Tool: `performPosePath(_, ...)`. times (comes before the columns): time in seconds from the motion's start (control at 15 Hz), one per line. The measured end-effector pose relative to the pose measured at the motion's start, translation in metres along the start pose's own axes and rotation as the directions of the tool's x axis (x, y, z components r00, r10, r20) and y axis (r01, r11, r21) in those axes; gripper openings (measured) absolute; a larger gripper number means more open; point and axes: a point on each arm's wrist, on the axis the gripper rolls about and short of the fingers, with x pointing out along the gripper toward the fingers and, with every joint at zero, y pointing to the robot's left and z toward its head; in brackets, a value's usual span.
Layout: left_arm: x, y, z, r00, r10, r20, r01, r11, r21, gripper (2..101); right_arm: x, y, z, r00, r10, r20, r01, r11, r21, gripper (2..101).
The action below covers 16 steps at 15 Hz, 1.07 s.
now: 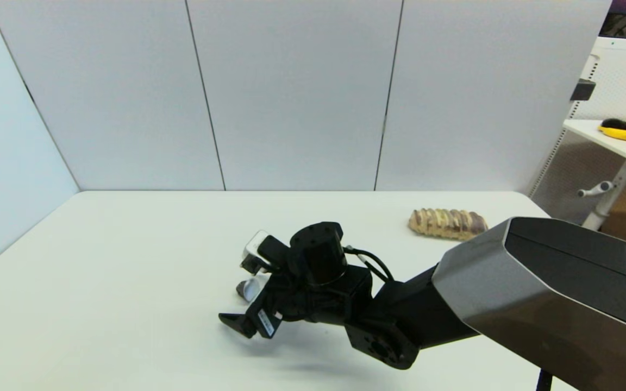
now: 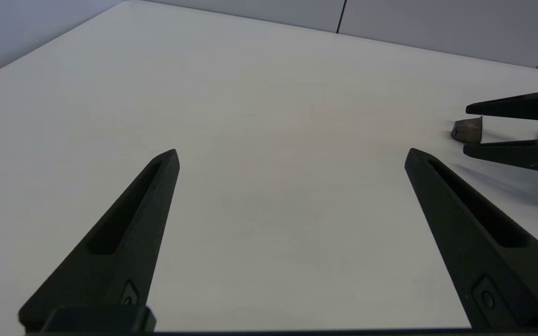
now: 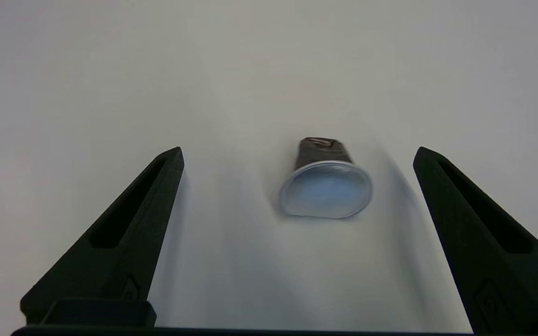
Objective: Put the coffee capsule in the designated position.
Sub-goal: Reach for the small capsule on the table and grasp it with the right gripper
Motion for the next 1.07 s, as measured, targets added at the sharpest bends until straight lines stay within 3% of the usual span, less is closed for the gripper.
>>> performPosePath(1.07, 0.0000, 0.0000, 0.0000, 1.000, 0.000, 0.000, 0.000, 1.000, 0.000, 97.8, 0.0026, 0.0088, -0.0028, 1.000, 0.015, 0.020, -0.015, 1.000, -0.014, 97.3)
